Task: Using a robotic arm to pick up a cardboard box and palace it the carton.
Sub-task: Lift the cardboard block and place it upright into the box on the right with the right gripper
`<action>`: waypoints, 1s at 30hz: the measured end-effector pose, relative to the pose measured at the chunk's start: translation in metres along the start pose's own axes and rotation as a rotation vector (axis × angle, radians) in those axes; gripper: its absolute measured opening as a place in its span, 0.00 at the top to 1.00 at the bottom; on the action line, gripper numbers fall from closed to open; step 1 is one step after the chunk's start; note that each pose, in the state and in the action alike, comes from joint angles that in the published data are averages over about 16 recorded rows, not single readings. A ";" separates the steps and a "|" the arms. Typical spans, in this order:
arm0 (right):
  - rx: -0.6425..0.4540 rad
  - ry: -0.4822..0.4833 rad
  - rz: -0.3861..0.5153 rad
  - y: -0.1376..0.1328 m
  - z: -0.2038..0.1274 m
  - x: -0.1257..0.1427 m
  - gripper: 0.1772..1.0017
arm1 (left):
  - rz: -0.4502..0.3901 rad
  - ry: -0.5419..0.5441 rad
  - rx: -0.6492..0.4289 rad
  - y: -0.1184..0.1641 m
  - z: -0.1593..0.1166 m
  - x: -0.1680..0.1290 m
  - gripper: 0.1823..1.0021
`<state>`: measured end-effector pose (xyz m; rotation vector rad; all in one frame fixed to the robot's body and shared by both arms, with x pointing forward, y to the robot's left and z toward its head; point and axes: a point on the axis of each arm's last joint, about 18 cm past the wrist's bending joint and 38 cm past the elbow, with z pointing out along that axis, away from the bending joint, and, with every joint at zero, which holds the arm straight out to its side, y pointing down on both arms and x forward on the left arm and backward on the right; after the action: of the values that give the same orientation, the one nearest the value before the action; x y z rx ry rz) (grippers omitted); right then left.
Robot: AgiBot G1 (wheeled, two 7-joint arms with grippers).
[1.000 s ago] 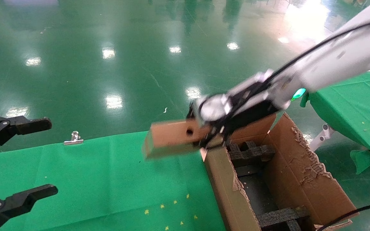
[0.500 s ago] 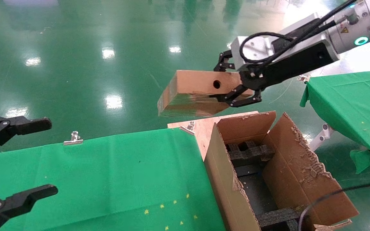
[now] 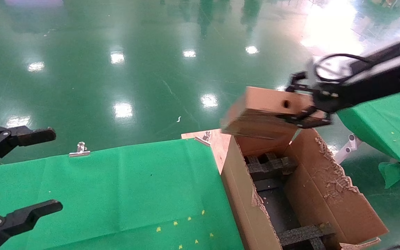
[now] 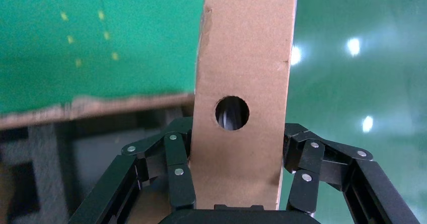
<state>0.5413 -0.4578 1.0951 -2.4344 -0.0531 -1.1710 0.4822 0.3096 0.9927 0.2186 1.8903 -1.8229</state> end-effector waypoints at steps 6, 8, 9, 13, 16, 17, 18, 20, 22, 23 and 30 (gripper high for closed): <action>-0.071 0.013 0.098 0.045 -0.021 -0.019 0.83 | 0.000 0.000 0.000 0.000 0.000 0.000 0.00; -0.087 0.013 0.132 0.057 -0.025 -0.026 0.83 | 0.000 0.000 0.000 0.000 0.000 0.000 0.00; -0.094 0.013 0.146 0.063 -0.027 -0.030 0.83 | 0.000 0.000 0.000 0.000 0.000 0.000 0.00; -0.114 0.014 0.214 0.083 -0.032 -0.044 0.83 | 0.000 0.000 0.000 0.000 0.000 0.000 0.00; -0.121 0.014 0.252 0.093 -0.034 -0.052 0.83 | 0.000 0.000 0.000 0.000 0.000 0.000 0.00; -0.122 0.013 0.259 0.095 -0.034 -0.054 0.83 | 0.000 0.000 0.000 0.000 0.000 0.000 0.00; -0.122 0.014 0.267 0.097 -0.035 -0.055 0.83 | 0.000 0.000 0.000 0.000 0.000 0.000 0.00; -0.123 0.015 0.281 0.100 -0.035 -0.058 0.83 | 0.000 0.000 0.000 0.000 0.000 0.000 0.00; -0.122 0.019 0.296 0.103 -0.034 -0.059 0.83 | 0.000 0.000 0.000 0.000 0.000 0.000 0.00; -0.120 0.022 0.306 0.104 -0.034 -0.060 0.83 | 0.000 0.000 0.000 0.000 0.000 0.000 0.00; -0.105 0.054 0.421 0.112 -0.027 -0.062 0.83 | 0.000 -0.001 0.000 0.000 0.000 0.000 0.00</action>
<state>0.5060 -0.5610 1.0223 -2.3409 0.5226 -1.0634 0.4822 0.3097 0.9927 0.2179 1.8899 -1.8231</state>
